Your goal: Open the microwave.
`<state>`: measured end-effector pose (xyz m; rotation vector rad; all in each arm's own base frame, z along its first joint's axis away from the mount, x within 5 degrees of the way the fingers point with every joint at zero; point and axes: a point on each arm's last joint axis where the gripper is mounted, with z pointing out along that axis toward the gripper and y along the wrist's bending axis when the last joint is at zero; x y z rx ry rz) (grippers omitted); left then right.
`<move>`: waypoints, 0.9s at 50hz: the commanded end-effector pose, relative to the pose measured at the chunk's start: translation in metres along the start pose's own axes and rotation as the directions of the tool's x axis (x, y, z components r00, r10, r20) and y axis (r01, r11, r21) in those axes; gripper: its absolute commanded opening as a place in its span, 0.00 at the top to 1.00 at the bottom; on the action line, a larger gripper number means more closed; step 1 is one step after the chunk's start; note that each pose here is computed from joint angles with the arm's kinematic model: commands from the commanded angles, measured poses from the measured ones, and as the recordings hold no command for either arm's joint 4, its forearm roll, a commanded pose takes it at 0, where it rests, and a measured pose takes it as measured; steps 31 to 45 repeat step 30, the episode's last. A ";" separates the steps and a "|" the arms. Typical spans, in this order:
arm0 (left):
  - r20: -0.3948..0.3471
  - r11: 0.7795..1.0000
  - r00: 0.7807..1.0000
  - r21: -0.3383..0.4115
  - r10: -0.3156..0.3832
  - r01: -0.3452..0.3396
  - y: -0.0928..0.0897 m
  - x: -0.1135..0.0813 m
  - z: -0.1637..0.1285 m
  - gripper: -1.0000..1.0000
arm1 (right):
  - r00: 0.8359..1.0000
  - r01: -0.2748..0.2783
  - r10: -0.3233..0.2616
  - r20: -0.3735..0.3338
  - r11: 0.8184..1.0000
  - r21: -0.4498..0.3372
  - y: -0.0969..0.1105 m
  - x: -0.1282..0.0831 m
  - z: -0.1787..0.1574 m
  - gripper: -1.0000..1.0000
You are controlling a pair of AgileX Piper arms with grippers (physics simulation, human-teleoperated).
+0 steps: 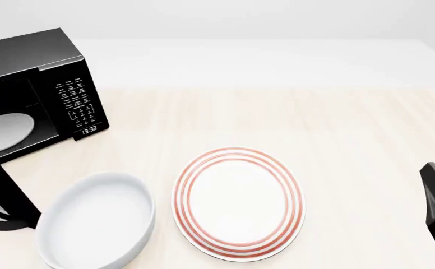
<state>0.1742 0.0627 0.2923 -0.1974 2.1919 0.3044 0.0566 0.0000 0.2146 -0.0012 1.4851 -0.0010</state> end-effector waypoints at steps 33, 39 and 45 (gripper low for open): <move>-0.057 0.998 0.997 0.020 -0.059 0.060 -0.004 0.019 -0.004 0.00 | 1.000 0.000 0.000 0.000 1.000 0.000 0.000 0.000 0.000 0.00; -0.057 0.998 0.997 0.020 -0.059 0.060 -0.004 0.019 -0.004 0.00 | 1.000 0.000 0.000 0.000 1.000 0.000 0.000 0.000 0.000 0.00; -0.057 0.998 0.997 0.020 -0.059 0.060 -0.004 0.019 -0.004 0.00 | 1.000 0.000 0.000 0.000 1.000 0.000 0.000 0.000 0.000 0.00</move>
